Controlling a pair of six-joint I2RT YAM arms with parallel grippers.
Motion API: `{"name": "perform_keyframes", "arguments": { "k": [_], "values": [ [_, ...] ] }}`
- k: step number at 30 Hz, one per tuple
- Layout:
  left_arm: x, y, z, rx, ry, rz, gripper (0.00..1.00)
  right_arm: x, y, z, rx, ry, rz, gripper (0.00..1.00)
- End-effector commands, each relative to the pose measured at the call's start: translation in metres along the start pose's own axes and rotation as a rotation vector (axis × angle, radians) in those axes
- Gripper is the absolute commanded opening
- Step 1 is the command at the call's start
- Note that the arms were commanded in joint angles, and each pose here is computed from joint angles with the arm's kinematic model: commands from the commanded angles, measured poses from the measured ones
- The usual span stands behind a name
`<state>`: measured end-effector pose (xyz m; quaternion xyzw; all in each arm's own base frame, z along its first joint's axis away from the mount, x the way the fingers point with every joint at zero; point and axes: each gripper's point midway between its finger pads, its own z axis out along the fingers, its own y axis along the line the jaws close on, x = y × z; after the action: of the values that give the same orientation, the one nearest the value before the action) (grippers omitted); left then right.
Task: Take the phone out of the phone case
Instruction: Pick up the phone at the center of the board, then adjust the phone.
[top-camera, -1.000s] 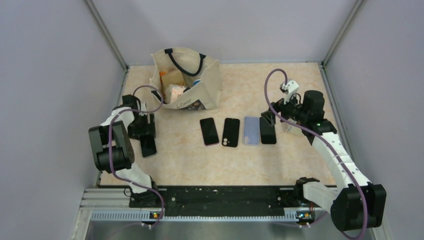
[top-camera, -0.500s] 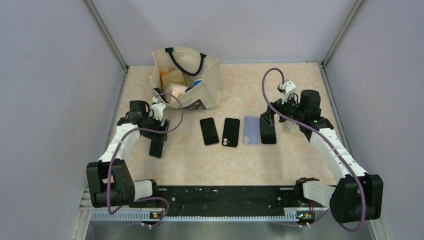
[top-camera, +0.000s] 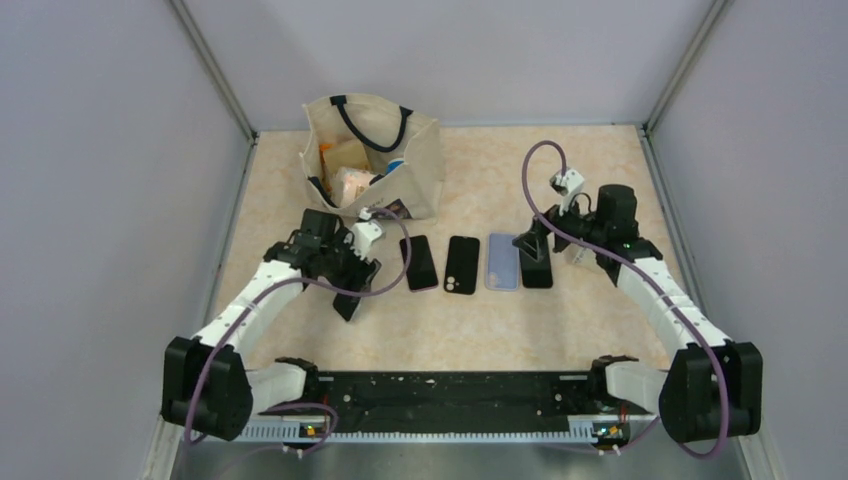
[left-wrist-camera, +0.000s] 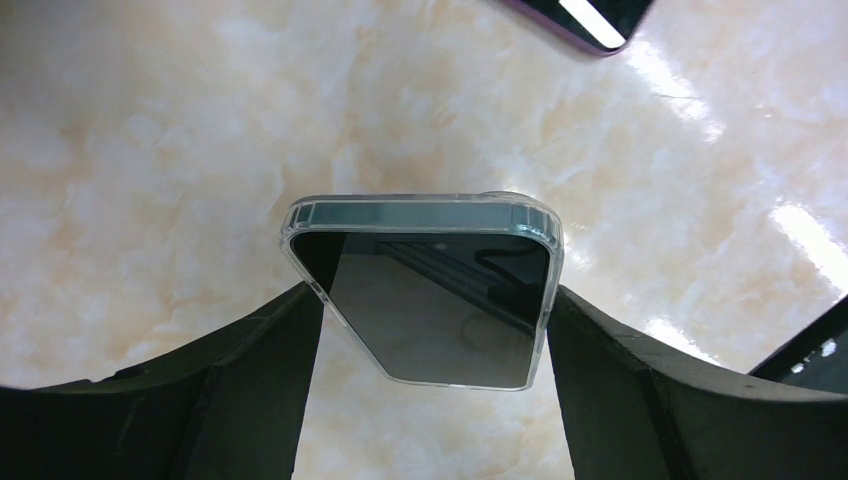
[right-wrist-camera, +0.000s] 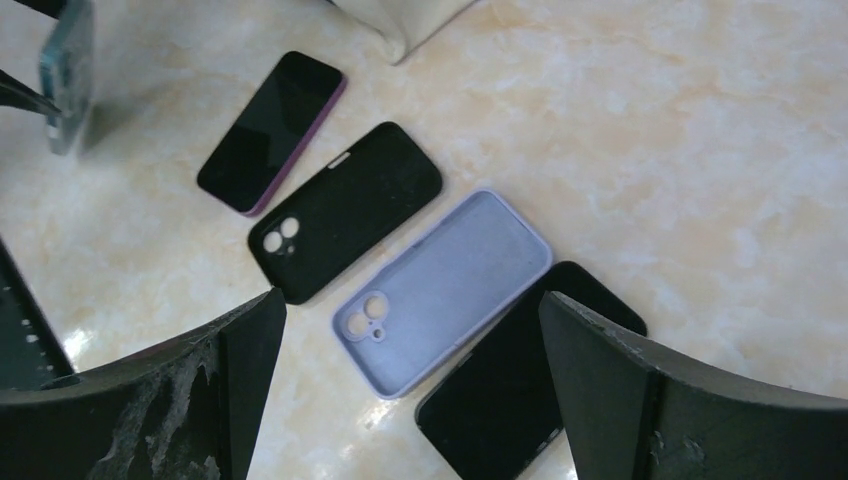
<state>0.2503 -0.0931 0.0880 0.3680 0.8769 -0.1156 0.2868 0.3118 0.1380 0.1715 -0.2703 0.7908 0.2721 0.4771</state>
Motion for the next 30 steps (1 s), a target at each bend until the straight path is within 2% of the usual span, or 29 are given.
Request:
{"name": "perform_keyframes", "arguments": {
  "k": [1,14,19,30],
  "values": [
    [-0.046,-0.014,0.005,0.039,-0.113,0.091,0.00,-0.010,0.030,0.006,-0.169,-0.064,0.008,0.96],
    [-0.088,-0.077,0.046,0.130,-0.128,0.215,0.00,-0.002,0.089,0.069,-0.463,0.007,0.154,0.89],
    [-0.092,-0.085,0.054,0.125,-0.127,0.226,0.00,0.004,0.112,0.096,-0.577,0.051,0.251,0.89],
    [-0.096,-0.094,0.051,0.121,-0.140,0.222,0.00,0.009,0.144,0.133,-0.679,0.134,0.305,0.85]
  ]
}}
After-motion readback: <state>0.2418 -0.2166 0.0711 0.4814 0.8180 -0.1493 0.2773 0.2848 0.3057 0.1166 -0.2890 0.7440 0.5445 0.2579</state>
